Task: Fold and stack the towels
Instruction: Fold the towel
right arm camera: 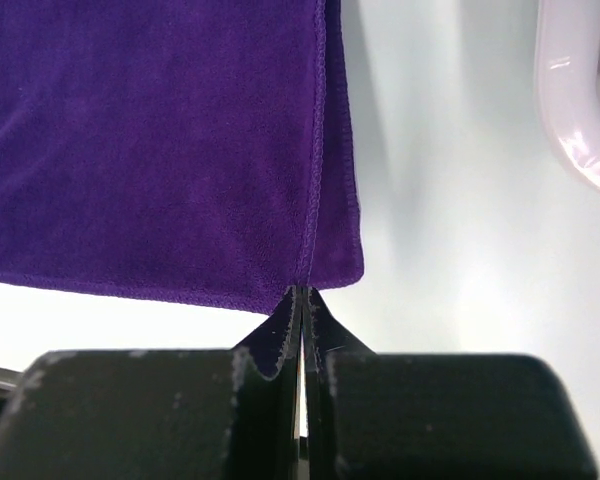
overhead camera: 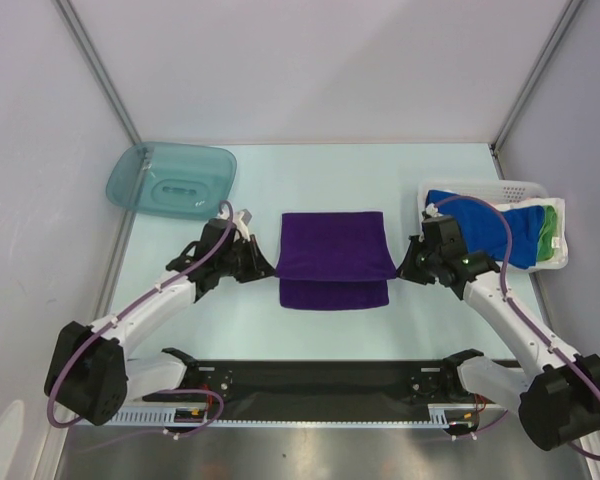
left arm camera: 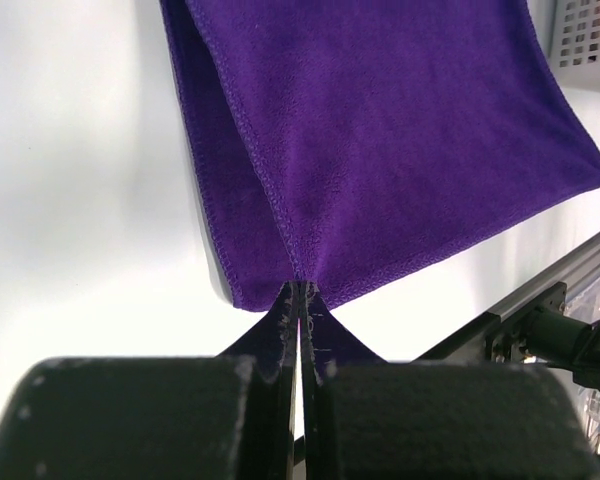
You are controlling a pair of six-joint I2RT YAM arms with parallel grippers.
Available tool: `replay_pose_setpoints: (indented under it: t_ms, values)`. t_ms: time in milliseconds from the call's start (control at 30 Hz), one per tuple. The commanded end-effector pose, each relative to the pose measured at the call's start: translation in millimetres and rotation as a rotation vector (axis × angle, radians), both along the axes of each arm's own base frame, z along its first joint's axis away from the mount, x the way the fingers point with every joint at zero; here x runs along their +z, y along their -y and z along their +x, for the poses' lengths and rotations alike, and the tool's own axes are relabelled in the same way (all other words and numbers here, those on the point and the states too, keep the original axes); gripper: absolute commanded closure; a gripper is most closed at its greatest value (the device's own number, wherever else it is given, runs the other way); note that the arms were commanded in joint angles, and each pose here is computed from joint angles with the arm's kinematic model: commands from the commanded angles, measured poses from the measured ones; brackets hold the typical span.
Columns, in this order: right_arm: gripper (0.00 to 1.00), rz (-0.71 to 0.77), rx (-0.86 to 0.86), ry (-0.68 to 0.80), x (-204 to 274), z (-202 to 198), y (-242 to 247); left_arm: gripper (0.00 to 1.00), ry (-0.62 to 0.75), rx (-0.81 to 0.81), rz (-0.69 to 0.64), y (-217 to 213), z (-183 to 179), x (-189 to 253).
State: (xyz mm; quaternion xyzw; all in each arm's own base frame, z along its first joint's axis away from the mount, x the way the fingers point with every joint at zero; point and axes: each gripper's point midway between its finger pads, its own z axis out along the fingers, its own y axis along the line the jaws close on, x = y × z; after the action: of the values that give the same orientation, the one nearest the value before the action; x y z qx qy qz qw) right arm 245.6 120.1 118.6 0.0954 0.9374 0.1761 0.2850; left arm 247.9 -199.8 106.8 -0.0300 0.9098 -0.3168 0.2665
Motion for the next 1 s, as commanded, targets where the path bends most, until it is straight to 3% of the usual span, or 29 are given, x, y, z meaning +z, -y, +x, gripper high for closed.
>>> replay_pose_setpoints:
  t_ms: [0, 800, 967]
  values:
    - [1.0, 0.009, -0.022, 0.048, 19, 4, 0, 1.0, 0.039, -0.025, -0.016, 4, -1, 15]
    - [1.0, 0.017, -0.026, -0.098, -58, -23, -7, 1.0, -0.137, -0.096, 0.016, 16, -37, -66]
    - [1.0, 0.011, -0.024, -0.123, -70, -28, -8, 0.95, -0.156, -0.102, 0.024, 16, -40, -75]
